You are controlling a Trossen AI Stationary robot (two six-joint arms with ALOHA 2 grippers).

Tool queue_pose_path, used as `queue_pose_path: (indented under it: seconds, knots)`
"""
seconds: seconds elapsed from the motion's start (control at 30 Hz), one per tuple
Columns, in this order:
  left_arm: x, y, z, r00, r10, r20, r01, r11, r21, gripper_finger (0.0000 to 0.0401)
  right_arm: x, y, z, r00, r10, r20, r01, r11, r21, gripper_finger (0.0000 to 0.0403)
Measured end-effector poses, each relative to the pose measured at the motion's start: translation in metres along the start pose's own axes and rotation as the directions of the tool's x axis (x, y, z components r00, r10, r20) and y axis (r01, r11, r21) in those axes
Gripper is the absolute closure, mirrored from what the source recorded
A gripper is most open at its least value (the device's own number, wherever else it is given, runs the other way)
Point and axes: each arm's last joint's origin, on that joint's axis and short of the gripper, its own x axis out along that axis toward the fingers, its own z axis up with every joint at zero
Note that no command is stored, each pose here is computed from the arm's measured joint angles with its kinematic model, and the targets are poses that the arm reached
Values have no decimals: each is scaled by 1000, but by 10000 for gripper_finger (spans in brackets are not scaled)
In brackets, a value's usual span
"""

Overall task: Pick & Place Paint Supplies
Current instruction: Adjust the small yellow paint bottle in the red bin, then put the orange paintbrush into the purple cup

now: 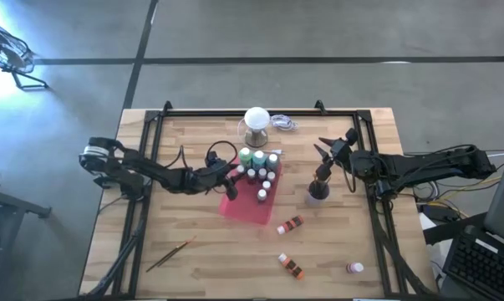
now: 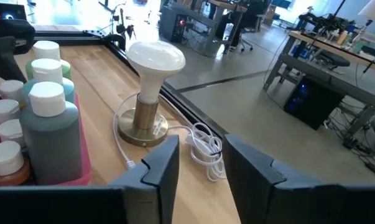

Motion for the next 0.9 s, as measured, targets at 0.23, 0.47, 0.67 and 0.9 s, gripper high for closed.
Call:
queue_pose_path:
  seconds: [0.23,0.47,0.67,0.9]
  knots:
    - [-2,1,5,1000,7,21,-7,1000,-18,172,0,0,0,1000,0,0,0,1000,0,305]
    - [-20,3,31,995,-59,86,58,998,8,152,0,0,0,1000,0,0,0,1000,0,323]
    - [-49,7,56,966,-231,115,231,973,16,153,0,0,1,1000,0,8,0,1000,4,334]
    - [-84,11,71,935,-337,112,341,940,-18,160,-1,0,10,998,0,66,1,1000,-21,339]
